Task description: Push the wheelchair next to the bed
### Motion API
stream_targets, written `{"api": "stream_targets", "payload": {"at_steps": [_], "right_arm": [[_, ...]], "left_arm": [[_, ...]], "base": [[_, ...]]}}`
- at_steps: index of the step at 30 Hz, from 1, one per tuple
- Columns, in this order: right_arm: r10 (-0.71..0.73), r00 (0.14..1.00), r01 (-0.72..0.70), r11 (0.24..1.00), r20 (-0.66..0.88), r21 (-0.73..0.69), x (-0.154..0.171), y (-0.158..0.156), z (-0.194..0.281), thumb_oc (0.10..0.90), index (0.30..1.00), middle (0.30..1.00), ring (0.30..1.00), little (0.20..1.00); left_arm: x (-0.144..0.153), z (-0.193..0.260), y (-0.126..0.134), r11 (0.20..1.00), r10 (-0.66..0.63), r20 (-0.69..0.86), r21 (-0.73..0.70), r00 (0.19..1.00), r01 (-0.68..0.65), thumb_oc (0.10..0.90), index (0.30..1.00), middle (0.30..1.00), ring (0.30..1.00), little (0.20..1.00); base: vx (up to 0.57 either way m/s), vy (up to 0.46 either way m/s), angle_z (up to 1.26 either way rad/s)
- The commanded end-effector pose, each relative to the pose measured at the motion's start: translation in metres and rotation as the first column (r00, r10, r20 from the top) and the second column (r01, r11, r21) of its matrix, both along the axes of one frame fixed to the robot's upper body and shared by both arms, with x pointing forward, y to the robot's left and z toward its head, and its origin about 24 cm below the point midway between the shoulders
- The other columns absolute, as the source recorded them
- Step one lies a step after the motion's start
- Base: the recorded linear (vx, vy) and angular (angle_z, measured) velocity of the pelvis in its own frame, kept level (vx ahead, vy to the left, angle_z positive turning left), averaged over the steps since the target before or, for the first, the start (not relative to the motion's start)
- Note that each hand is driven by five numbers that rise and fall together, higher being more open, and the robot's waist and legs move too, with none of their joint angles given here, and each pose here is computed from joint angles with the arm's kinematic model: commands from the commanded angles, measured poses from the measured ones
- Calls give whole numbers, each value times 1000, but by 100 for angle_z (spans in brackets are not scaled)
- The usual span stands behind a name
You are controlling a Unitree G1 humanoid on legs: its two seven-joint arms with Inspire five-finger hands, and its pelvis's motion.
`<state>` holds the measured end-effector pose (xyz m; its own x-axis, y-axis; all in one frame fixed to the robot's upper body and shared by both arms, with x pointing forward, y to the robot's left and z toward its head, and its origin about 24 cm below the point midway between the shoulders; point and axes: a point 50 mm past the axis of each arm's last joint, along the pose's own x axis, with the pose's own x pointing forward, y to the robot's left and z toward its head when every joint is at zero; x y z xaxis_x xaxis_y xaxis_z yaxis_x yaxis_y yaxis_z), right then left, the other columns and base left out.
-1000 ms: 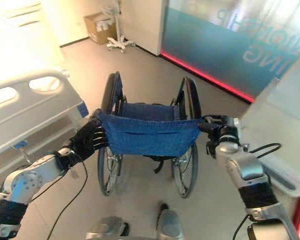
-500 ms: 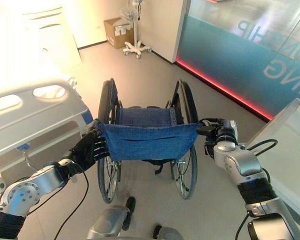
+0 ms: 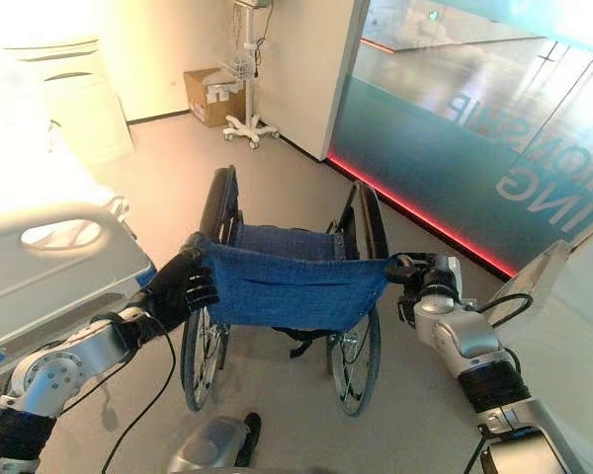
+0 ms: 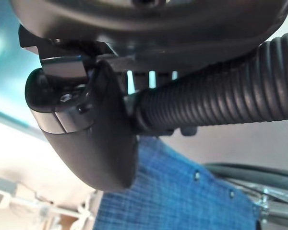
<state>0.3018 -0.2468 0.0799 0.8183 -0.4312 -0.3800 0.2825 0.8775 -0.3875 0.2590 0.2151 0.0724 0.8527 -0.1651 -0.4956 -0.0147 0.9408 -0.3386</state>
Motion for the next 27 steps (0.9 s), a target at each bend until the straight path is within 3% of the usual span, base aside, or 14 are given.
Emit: {"api": "stream_targets", "payload": {"at_steps": [1, 6, 14, 27], "right_arm": [[448, 823, -548, 790, 350, 276, 7, 121, 42, 400, 300, 300, 300, 300], [406, 837, -515, 811, 368, 277, 10, 99, 52, 400, 300, 300, 300, 300], [413, 814, -531, 813, 408, 238, 16, 107, 84, 400, 300, 300, 300, 300], [486, 784, -567, 814, 386, 125, 14, 102, 108, 400, 300, 300, 300, 300]], "left_arm": [[34, 55, 7, 994, 81, 272, -95, 959, -57, 400, 300, 300, 300, 300], [36, 57, 2, 995, 39, 284, -96, 958, -11, 400, 300, 300, 300, 300], [34, 59, 2, 994, 64, 352, -102, 934, -30, 400, 300, 300, 300, 300], [27, 71, 13, 977, 166, 315, -182, 935, -112, 400, 300, 300, 300, 300]], "base": [[299, -34, 2], [447, -214, 56], [362, -242, 74], [261, -126, 47]]}}
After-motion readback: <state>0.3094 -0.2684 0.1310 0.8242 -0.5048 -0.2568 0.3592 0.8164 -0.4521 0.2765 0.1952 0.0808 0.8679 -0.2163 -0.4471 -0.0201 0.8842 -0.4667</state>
